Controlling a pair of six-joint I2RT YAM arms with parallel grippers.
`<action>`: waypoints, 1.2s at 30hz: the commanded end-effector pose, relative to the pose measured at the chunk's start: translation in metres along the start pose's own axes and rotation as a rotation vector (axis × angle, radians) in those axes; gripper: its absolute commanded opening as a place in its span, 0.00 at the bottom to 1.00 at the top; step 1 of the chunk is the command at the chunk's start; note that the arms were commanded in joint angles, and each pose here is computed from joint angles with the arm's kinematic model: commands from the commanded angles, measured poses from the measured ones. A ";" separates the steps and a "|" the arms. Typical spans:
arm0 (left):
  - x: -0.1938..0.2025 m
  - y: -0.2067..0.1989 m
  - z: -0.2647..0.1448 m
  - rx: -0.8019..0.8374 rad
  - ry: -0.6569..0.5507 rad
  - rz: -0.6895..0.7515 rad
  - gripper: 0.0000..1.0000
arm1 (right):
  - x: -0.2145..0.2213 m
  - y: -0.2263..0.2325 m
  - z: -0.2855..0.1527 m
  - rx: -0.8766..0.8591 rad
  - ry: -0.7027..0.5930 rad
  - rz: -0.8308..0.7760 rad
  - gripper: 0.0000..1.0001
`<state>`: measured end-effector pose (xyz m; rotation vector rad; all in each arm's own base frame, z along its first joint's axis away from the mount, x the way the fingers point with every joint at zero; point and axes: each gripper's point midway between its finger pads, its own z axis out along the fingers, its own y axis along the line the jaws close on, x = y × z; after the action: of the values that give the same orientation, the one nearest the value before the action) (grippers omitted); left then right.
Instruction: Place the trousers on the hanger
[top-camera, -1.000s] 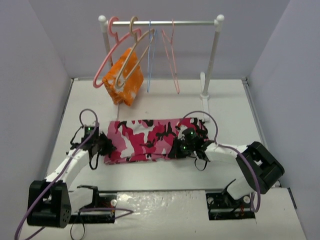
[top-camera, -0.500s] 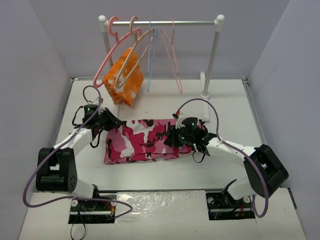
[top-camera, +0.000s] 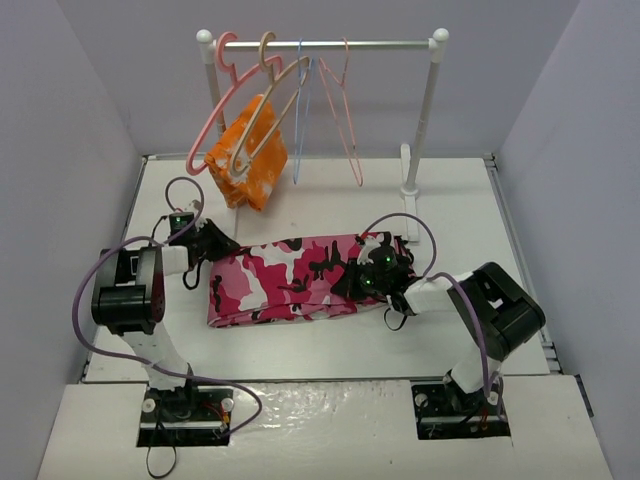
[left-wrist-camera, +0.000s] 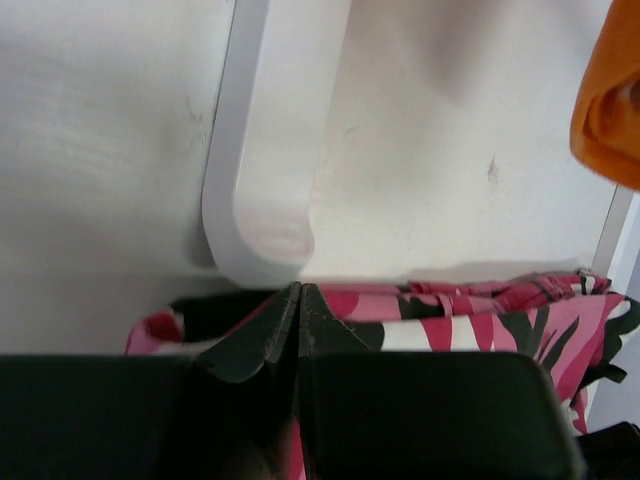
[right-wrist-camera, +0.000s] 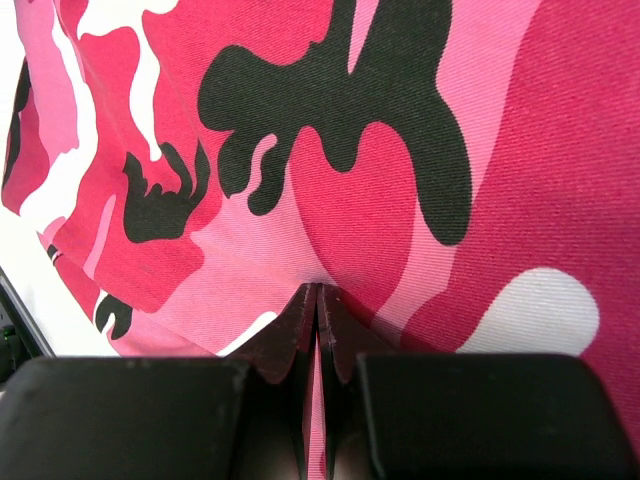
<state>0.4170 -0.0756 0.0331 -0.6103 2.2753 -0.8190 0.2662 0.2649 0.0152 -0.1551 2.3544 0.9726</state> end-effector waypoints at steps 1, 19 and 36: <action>-0.041 -0.015 0.009 0.071 -0.118 0.082 0.00 | 0.035 -0.043 -0.010 0.165 0.087 0.002 0.00; -0.012 -0.032 -0.073 0.069 -0.175 0.054 0.00 | 0.003 -0.010 -0.016 0.085 0.050 -0.076 0.00; -0.003 0.004 -0.100 -0.149 -0.237 -0.005 0.01 | -0.066 0.015 -0.062 0.102 -0.125 -0.112 0.00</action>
<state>0.3437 -0.0493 0.0390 -0.7812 2.2520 -0.6447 0.2546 0.2347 0.0357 -0.2200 2.4032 0.8085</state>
